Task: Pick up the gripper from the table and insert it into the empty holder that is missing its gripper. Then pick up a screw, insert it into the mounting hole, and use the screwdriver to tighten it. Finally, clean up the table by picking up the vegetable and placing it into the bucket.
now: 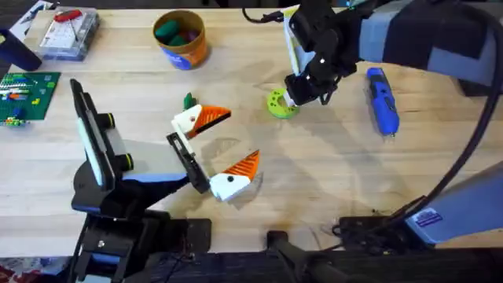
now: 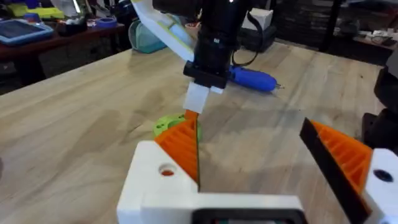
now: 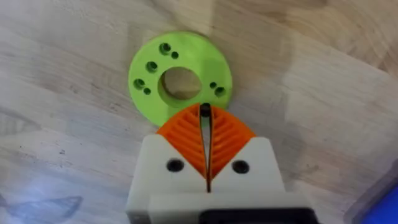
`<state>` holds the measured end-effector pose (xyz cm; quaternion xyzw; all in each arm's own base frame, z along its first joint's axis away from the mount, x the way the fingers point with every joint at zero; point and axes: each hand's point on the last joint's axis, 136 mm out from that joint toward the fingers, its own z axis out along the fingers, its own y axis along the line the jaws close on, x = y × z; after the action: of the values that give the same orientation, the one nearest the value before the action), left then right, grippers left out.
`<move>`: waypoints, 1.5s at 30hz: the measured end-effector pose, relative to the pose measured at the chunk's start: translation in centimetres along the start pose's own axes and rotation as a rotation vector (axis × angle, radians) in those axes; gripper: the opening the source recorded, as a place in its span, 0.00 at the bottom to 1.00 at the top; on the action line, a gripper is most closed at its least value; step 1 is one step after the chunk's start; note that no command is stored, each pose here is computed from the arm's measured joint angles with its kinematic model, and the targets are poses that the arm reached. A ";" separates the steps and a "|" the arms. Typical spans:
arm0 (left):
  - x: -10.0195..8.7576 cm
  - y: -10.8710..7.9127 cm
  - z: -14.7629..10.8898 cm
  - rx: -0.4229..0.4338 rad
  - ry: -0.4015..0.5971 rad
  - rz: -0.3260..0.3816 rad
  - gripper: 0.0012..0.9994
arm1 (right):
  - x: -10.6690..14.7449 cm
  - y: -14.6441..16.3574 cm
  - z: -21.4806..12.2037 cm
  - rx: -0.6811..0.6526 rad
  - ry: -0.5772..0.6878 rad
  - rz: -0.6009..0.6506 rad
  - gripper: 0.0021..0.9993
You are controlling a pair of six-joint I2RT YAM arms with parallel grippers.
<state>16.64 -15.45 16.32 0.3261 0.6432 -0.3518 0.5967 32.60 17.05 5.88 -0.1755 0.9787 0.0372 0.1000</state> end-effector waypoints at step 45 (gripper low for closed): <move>0.0 0.0 0.0 0.000 0.000 0.000 0.99 | -3.1 1.9 -19.8 -0.060 -0.196 -0.171 0.00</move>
<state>16.64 -15.45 16.32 0.3261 0.6432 -0.3518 0.5967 31.17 17.75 25.93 -0.2569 0.9441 0.0748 0.1928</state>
